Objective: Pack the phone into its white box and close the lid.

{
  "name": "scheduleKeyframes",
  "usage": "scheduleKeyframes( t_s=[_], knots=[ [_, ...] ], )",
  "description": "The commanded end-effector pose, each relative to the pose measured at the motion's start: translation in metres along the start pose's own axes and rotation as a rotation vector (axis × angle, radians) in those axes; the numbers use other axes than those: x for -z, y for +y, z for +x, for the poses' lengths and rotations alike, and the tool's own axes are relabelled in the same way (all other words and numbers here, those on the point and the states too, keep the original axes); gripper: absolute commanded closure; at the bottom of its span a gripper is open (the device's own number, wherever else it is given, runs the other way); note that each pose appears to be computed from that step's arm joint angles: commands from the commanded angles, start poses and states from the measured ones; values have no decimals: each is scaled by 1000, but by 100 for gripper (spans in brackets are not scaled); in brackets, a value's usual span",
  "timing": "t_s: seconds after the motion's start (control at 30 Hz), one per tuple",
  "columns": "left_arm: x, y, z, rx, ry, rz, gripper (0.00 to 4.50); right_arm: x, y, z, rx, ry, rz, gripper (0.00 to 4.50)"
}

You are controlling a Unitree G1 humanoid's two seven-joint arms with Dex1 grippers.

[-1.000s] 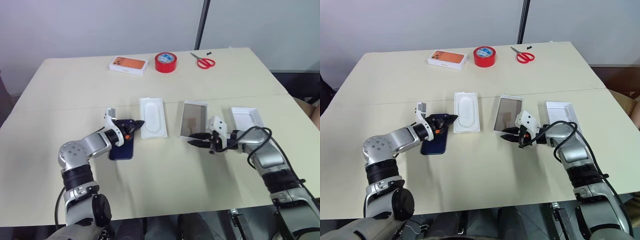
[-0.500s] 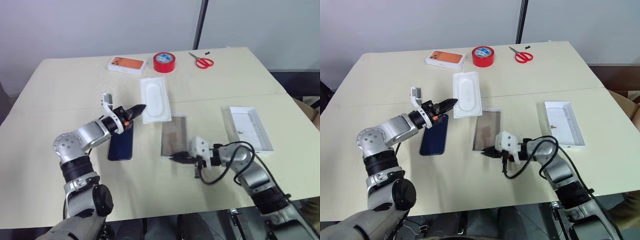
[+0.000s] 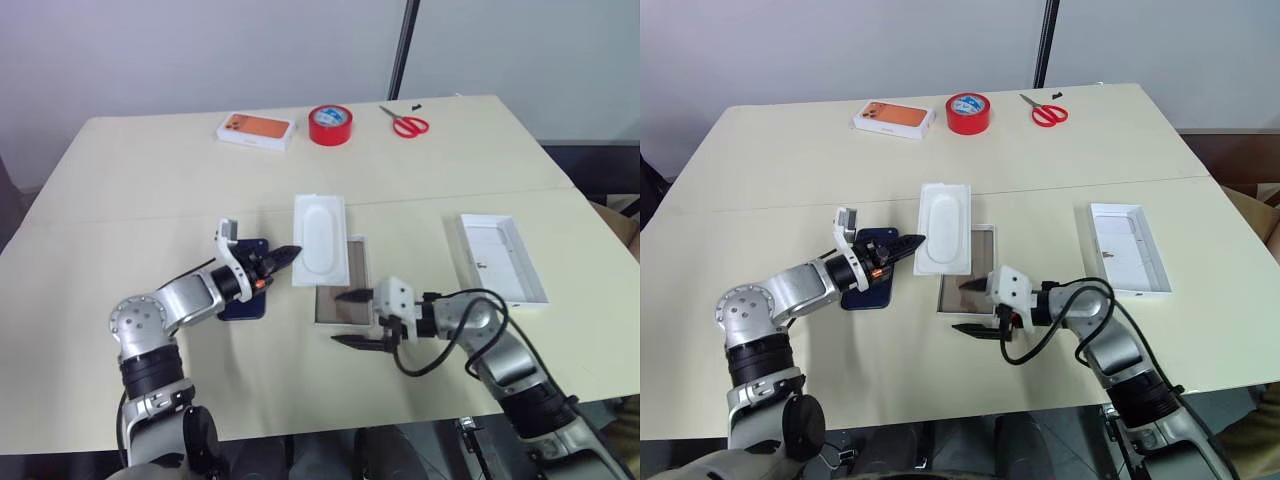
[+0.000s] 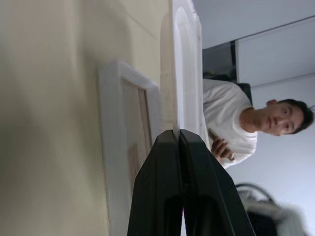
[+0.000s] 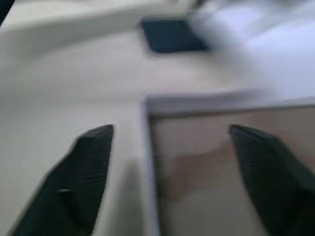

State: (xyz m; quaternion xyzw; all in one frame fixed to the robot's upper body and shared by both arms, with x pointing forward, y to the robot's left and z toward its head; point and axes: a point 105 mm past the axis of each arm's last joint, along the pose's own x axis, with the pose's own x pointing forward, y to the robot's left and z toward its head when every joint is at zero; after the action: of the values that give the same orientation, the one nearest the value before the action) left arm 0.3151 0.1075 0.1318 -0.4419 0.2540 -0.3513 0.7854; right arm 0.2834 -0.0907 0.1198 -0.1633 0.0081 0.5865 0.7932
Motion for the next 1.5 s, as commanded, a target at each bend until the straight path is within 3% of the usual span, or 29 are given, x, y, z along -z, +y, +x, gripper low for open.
scheduleKeyframes(
  t_s=[0.03,0.13,0.23,0.37,0.6,0.7,0.93,1.03,1.13,1.23,1.4,1.43,1.5],
  knots=[
    [0,-16,-3,46,-18,45,450,-19,-13,-33,105,-58,5,78],
    [4,-14,0,29,-22,41,450,6,-14,-63,159,52,18,78],
    [13,-16,4,35,20,44,450,10,-21,-78,205,77,19,78],
    [30,-14,8,19,80,72,450,5,-28,-80,248,54,14,78],
    [25,-4,10,-30,39,59,450,5,-34,-79,297,55,-43,78],
    [26,-3,9,-32,34,63,351,8,-37,-83,315,68,-55,72],
    [29,-5,9,-31,60,104,3,-2,-48,-72,333,19,-86,72],
    [21,-11,5,-5,41,125,3,-11,-50,-59,323,-23,-79,72],
    [4,-18,-2,-39,-47,360,3,-15,-48,-30,284,-13,-73,72],
    [-1,-19,-11,-62,-112,612,0,-23,-49,-12,271,-32,-51,162],
    [-7,-13,-28,-60,-127,773,0,-22,-40,10,201,11,-96,417],
    [-8,-11,-31,-63,-112,816,0,-19,-37,16,182,24,-107,444],
    [-8,-14,-36,-59,-104,923,0,-4,-28,29,124,105,-158,444]
  ],
)
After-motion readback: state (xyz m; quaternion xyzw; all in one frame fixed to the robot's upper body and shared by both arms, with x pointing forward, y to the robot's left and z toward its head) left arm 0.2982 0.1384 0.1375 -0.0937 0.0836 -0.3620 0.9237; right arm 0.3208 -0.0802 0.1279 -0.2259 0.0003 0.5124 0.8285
